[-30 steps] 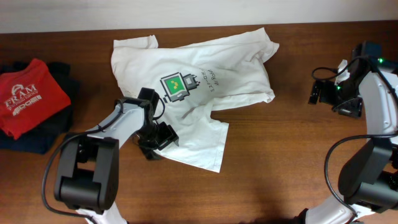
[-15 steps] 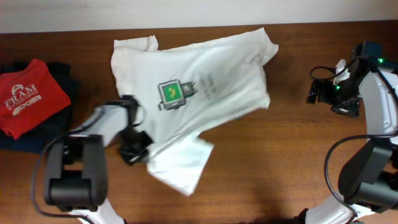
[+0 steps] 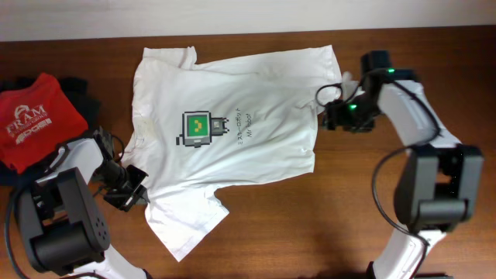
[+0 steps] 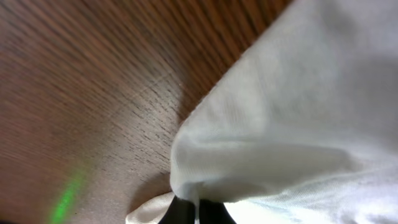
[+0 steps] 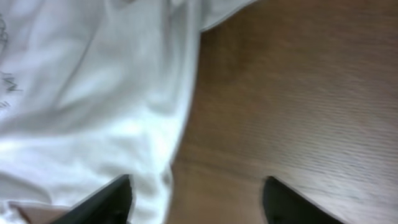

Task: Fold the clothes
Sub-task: 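Grasp the T-shirt's lower left hem with the left gripper, then grasp the upper right corner with the right gripper and pull it up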

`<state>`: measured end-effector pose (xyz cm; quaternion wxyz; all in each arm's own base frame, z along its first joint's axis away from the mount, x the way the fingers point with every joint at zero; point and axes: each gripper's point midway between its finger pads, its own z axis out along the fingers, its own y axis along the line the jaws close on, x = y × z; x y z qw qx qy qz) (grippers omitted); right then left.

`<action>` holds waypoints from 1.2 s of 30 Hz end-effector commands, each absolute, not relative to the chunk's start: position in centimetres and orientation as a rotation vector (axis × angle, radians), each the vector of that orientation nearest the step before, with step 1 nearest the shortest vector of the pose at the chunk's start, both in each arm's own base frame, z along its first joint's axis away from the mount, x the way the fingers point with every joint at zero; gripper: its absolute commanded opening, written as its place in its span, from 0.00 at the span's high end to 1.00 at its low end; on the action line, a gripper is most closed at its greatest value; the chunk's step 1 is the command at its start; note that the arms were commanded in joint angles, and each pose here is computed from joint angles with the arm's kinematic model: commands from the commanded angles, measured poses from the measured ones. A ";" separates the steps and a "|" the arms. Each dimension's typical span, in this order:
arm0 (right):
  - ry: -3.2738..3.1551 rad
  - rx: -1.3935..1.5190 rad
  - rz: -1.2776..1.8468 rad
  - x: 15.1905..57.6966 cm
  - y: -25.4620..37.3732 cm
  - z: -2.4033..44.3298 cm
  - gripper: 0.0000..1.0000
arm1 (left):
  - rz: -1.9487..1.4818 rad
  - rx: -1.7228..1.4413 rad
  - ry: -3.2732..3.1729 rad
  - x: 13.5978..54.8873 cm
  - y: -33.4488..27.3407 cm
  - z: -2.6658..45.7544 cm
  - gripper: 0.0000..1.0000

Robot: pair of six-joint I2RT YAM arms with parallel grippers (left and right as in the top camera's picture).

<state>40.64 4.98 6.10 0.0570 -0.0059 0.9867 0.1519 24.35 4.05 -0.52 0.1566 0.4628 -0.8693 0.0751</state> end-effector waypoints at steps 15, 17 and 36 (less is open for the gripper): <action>2.728 0.401 0.162 49.4 3.2 1.6 0.45 | 0.181 1.264 -2.558 24.8 3.7 -1.0 1.00; 2.739 0.404 0.156 49.3 3.1 0.8 0.46 | 0.182 1.264 -2.558 24.8 3.7 -1.1 1.00; 2.590 0.274 -0.127 53.4 -8.3 17.5 0.01 | 0.186 1.268 -2.568 25.1 3.8 -1.1 1.00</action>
